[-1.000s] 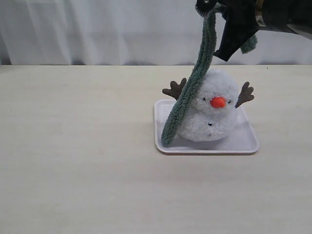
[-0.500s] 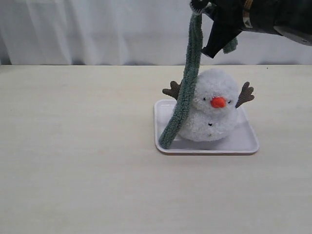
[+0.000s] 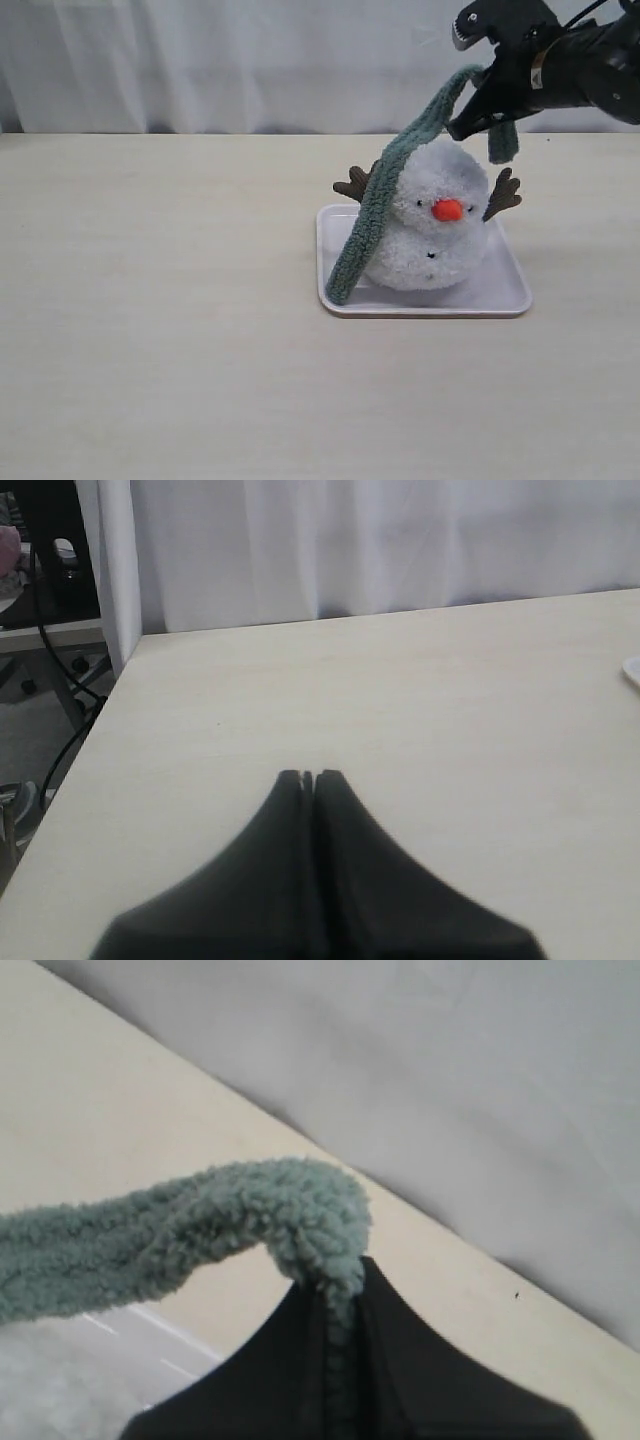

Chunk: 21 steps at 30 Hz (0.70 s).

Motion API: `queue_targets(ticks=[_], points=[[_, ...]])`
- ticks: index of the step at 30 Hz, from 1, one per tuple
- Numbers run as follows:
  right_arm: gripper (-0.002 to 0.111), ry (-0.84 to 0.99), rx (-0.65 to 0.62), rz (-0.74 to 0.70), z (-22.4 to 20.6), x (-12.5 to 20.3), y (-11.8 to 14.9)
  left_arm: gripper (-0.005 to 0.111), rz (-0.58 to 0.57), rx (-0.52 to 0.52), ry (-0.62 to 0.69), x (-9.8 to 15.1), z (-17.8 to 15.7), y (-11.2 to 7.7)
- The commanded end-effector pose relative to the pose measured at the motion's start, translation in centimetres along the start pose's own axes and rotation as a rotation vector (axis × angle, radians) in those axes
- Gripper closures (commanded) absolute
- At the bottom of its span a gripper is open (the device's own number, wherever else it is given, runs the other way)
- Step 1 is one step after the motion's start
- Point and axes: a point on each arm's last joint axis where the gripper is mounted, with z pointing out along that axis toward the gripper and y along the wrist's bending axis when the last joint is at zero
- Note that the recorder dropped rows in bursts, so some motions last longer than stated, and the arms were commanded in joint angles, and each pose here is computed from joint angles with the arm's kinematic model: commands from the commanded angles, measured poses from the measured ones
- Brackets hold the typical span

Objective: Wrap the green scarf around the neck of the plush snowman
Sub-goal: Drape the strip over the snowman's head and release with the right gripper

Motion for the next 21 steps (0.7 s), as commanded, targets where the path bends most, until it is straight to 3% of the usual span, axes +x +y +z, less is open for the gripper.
queue_targets(ticks=[1,10,21], points=[[0.104,0.12,0.002,0.022,1.1,1.5,0.2,0.107,-0.002,0.007,-0.008,0.0,0.0,0.0],[0.104,0.278,-0.02,0.074,1.1,3.0,0.7,0.107,-0.002,0.007,-0.008,0.0,0.0,0.0],[0.104,0.266,-0.128,0.079,0.7,2.7,1.6,0.107,-0.002,0.007,-0.008,0.0,0.0,0.0]])
